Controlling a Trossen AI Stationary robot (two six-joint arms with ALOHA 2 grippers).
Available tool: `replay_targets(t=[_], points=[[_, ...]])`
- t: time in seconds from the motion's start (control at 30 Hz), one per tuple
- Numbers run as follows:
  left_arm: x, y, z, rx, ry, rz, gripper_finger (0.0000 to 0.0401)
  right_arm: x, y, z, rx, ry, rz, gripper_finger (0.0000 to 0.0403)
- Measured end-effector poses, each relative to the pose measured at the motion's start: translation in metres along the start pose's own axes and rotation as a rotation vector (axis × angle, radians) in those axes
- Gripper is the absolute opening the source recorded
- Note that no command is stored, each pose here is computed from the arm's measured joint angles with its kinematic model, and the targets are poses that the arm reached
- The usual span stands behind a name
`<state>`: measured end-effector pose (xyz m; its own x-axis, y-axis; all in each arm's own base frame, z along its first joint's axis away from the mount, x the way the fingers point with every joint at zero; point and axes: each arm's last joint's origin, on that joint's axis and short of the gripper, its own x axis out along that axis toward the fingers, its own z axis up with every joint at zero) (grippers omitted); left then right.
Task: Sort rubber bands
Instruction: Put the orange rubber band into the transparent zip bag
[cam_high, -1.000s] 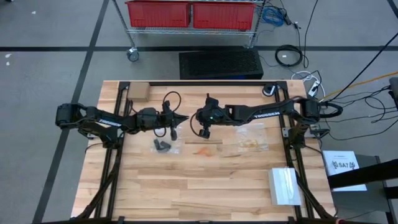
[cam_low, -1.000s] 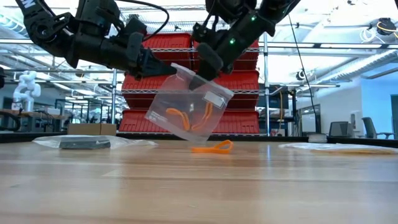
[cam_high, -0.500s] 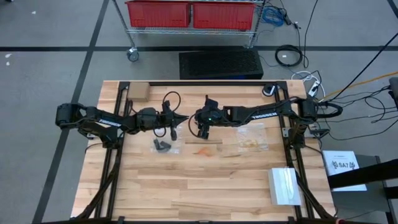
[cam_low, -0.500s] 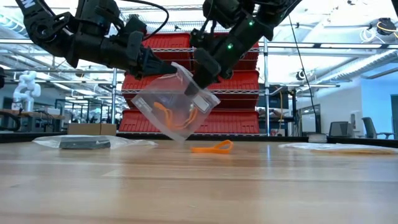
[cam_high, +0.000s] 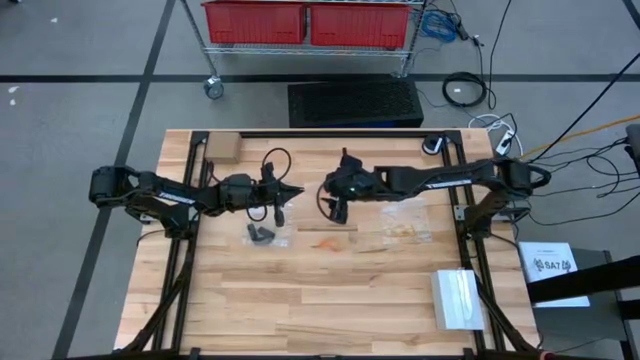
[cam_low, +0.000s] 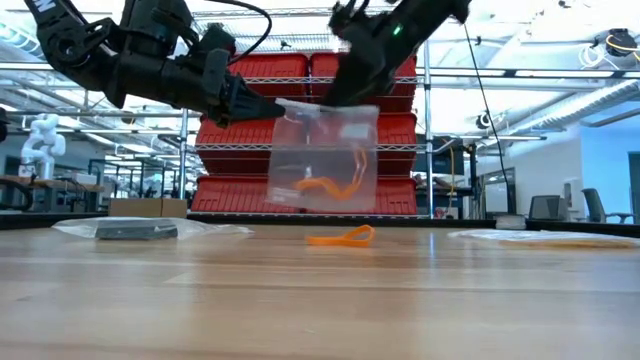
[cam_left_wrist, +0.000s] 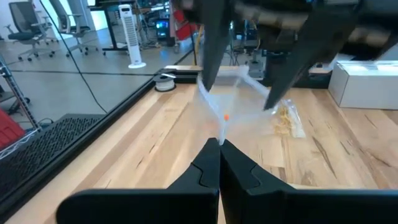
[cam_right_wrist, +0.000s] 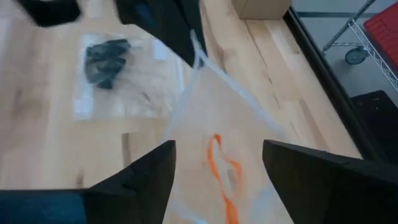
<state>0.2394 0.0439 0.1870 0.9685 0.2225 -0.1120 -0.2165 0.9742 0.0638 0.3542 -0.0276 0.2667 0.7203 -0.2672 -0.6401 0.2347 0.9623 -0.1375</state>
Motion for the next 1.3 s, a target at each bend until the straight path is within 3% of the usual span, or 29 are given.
replay_targets(t=[0.17, 0.3, 0.53, 0.77, 1.07, 1.17, 1.3], points=[[0.000, 0.000, -0.002, 0.001, 0.016, 0.005, 0.0000, -0.031, 0.013, 0.003, 0.019, -0.006, 0.093, 0.0236], [0.001, 0.001, -0.002, 0.001, 0.016, 0.009, 0.0000, -0.031, 0.046, -0.010, -0.004, 0.094, 0.175, 0.0236], [0.000, 0.001, -0.002, 0.001, 0.016, 0.011, 0.0000, 0.014, 0.093, -0.043, -0.020, 0.262, 0.196, 0.0236], [0.001, 0.001, -0.003, 0.002, 0.024, 0.011, 0.0000, 0.063, 0.089, -0.066, 0.022, 0.367, 0.193, 0.0236], [0.001, 0.001, -0.003, 0.004, 0.027, 0.011, 0.0000, 0.092, 0.097, -0.085, 0.008, 0.406, 0.232, 0.0234], [0.001, 0.001, -0.003, 0.004, 0.028, 0.011, 0.0000, 0.093, 0.096, -0.085, 0.004, 0.406, 0.222, 0.0202], [0.001, 0.001, -0.003, 0.003, 0.028, 0.011, 0.0000, 0.093, 0.095, -0.085, -0.021, 0.400, 0.186, 0.0090]])
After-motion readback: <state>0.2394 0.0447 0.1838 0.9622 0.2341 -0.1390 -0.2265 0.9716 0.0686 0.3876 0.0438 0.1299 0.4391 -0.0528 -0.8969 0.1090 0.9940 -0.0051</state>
